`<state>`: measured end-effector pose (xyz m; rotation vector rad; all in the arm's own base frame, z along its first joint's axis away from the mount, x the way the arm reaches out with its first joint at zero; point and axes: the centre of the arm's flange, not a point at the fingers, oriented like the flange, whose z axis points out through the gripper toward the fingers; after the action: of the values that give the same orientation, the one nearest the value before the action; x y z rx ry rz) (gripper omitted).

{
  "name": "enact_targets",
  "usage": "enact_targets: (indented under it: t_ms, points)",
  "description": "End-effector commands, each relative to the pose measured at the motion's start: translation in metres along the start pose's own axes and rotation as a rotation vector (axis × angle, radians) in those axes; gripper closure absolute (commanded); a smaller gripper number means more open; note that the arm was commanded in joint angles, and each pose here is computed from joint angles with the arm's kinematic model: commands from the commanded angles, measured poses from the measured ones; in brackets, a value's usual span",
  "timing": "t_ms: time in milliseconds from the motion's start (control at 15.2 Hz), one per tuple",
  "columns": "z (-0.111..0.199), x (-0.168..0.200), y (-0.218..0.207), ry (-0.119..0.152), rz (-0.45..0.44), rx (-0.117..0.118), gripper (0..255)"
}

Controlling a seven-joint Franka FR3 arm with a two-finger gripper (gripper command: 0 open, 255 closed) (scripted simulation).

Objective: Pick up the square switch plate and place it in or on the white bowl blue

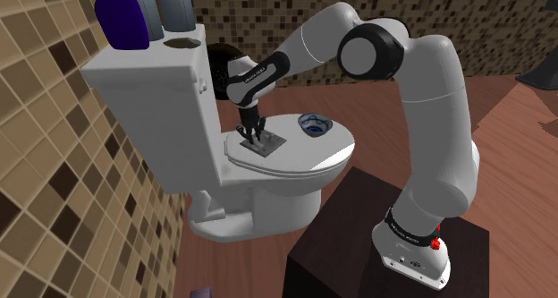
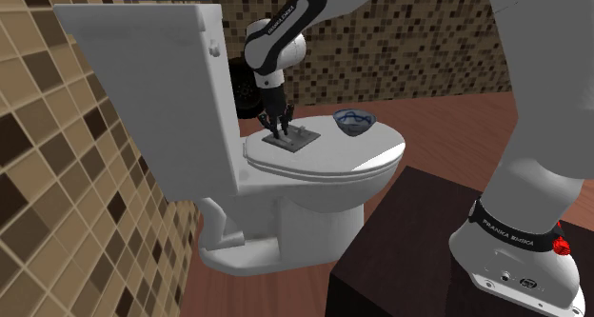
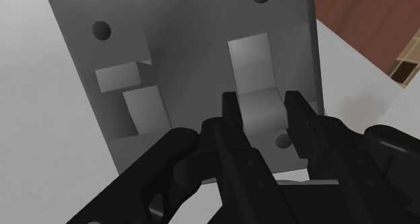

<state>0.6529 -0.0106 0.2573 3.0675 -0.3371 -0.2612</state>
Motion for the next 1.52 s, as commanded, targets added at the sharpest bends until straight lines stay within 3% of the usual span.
enact_targets:
  t_ms: [0,990,1452]
  points:
    - [-0.011,-0.001,0.001,0.000,0.000,0.000,255]
    - [-0.089,-0.014,0.006,0.000,0.000,0.000,255]
    - [-0.086,-0.028,0.097,0.000,0.000,0.000,255]
